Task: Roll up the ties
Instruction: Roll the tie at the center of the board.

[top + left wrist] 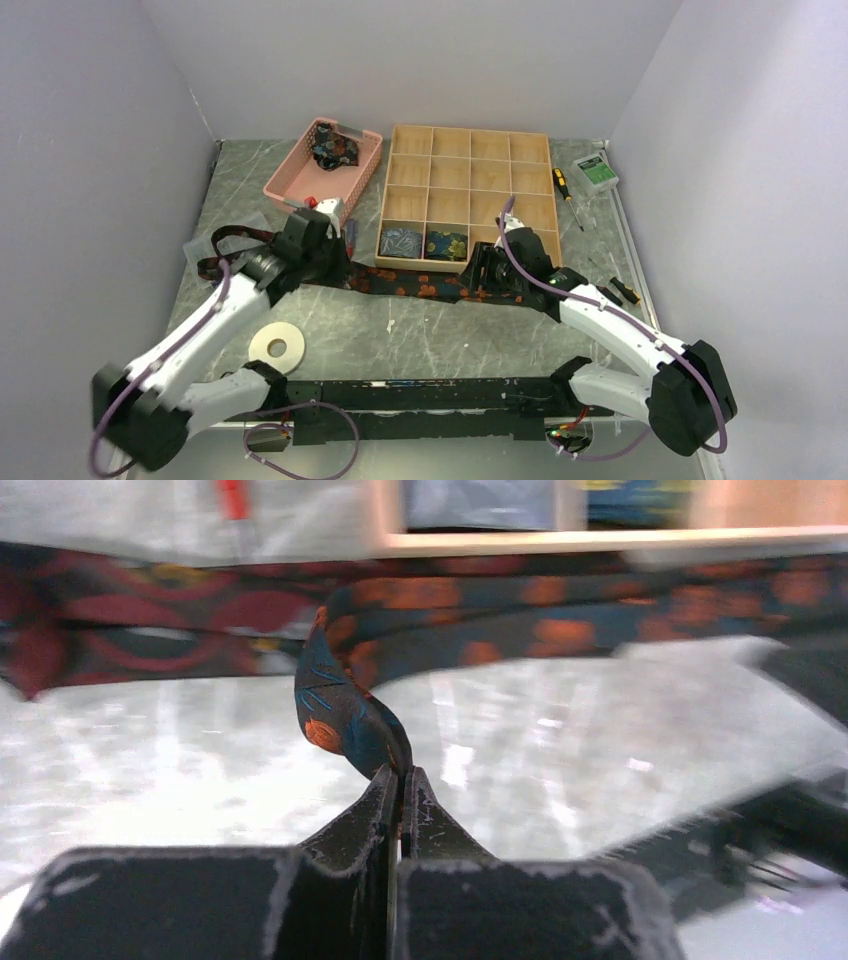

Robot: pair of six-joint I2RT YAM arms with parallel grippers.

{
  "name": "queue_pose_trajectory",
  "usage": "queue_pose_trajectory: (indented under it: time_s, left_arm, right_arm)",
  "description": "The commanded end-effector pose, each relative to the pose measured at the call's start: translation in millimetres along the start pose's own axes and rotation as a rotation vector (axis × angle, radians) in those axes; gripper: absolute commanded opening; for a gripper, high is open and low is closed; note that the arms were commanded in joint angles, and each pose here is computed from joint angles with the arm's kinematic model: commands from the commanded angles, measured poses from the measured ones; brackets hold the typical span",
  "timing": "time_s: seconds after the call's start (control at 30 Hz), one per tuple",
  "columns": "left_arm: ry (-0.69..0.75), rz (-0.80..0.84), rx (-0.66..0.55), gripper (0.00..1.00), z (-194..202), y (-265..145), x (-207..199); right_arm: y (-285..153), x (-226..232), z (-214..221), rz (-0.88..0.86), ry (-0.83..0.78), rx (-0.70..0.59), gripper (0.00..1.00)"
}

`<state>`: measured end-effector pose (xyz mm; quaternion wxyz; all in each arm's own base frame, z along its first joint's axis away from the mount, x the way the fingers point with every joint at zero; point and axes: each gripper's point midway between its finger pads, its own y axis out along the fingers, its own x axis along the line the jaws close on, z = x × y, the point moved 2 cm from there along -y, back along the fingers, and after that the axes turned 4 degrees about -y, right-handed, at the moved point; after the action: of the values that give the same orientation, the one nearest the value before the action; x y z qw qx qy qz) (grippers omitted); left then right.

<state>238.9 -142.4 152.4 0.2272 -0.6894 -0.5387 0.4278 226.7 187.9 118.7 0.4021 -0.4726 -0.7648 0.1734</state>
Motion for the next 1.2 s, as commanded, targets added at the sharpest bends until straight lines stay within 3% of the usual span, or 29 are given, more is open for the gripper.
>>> queue_pose_trajectory:
  time_s: [0.0, 0.1, 0.2, 0.3, 0.4, 0.53, 0.6, 0.67, 0.93, 1.17]
  left_arm:
    - [-0.204, 0.206, -0.072, 0.03, 22.6, -51.0, -62.4]
    - [-0.229, 0.323, -0.015, 0.03, 59.5, -66.9, -102.8]
    - [-0.164, 0.446, -0.008, 0.03, 76.7, -84.4, -159.1]
    - [-0.063, 0.415, -0.023, 0.03, 78.3, -95.2, -195.9]
    - [-0.102, 0.243, -0.096, 0.03, 72.8, -83.7, -165.0]
    - [-0.284, 0.02, -0.203, 0.03, 70.0, -73.5, -70.1]
    - [-0.359, -0.078, -0.235, 0.03, 75.6, -69.3, -27.2]
    - [-0.418, -0.09, -0.259, 0.03, 80.9, -63.6, -8.9]
    - [-0.436, -0.117, -0.226, 0.03, 110.5, -20.2, 3.0]
    - [-0.293, -0.038, -0.198, 0.03, 106.4, -17.8, -18.7]
  right_arm:
    - [-9.1, -7.1, -9.8, 0.023, -0.024, -0.054, 0.6]
    - [-23.0, -13.3, -21.4, 0.035, -0.01, -0.124, 0.59]
    - [-45.0, -15.6, -40.3, 0.042, 0.006, -0.254, 0.6]
    - [-56.9, -14.5, -50.0, 0.04, 0.022, -0.311, 0.61]
    - [-53.1, -11.5, -46.0, 0.019, 0.045, -0.285, 0.61]
    - [-42.6, -18.2, -33.9, 0.044, 0.097, -0.232, 0.61]
    - [-37.8, -31.7, -26.6, 0.113, 0.137, -0.212, 0.61]
    - [-32.9, -55.5, -18.4, 0.225, 0.185, -0.203, 0.6]
    - [4.3, -112.2, 14.7, 0.407, 0.321, -0.057, 0.55]
    - [-2.7, -160.7, 68.7, 0.597, 0.646, 0.148, 0.59]
